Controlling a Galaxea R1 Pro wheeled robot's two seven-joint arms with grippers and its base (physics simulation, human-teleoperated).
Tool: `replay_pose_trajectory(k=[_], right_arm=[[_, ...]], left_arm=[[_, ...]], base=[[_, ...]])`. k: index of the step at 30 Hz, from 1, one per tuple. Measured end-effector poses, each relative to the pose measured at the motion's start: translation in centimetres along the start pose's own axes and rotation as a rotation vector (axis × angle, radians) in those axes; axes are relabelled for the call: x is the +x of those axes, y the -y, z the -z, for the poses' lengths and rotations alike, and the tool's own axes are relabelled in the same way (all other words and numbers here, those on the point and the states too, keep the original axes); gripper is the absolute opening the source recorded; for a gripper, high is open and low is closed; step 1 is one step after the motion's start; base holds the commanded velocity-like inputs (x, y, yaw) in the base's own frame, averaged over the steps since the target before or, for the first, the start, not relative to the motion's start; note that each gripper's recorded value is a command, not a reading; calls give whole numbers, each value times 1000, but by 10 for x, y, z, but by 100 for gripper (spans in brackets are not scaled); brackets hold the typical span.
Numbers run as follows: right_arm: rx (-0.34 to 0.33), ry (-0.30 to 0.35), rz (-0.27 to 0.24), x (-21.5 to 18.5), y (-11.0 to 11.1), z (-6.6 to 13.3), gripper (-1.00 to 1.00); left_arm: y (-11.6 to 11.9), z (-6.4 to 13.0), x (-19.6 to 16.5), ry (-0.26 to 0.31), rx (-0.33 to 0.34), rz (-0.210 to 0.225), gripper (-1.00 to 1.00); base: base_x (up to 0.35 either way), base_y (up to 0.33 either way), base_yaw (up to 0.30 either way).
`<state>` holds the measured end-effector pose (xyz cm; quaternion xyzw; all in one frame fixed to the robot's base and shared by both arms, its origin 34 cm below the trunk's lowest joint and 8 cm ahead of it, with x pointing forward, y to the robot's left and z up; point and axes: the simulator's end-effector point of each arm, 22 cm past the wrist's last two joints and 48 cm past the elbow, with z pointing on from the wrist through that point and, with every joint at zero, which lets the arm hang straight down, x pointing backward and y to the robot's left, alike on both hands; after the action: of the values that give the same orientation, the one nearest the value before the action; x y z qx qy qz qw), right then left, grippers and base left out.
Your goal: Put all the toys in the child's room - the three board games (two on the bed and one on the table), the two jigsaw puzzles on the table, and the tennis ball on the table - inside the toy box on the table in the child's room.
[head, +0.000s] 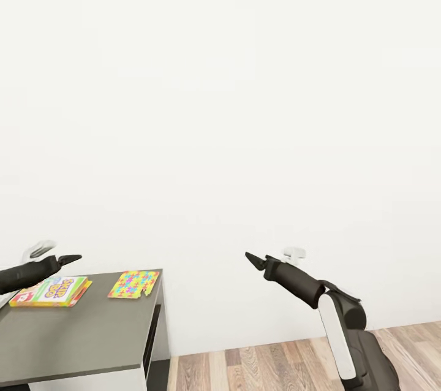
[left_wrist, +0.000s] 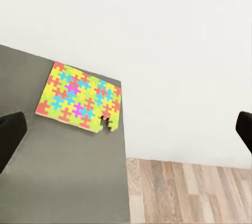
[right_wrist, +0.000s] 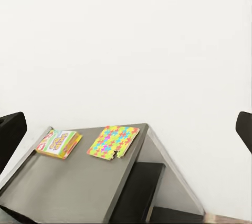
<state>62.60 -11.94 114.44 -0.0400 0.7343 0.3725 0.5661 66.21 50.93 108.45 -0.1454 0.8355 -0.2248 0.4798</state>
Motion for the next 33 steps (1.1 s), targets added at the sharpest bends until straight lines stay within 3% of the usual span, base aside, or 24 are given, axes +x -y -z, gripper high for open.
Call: replay_pose_trajectory(k=[2, 6, 13, 19, 33], right_arm=[[43, -17, 3, 6, 8, -3, 100], [82, -33, 6, 12, 14, -6, 100], [112, -57, 22, 21, 14, -11, 100], [185, -71, 29, 26, 26, -12, 100], [318, -147, 21, 54, 53, -22, 100]], left_arm=[[-1, -15, 6, 4, -76, 1, 100], [7, -30, 9, 18, -139, -7, 100], [23, -43, 18, 1, -152, -42, 100], [35, -56, 31, -56, -191, -144, 100], [34, -59, 34, -65, -213, -162, 100]], base=[[0, 0, 0], [0, 0, 0], [1, 0, 0], [205, 0, 0], [82, 0, 0]])
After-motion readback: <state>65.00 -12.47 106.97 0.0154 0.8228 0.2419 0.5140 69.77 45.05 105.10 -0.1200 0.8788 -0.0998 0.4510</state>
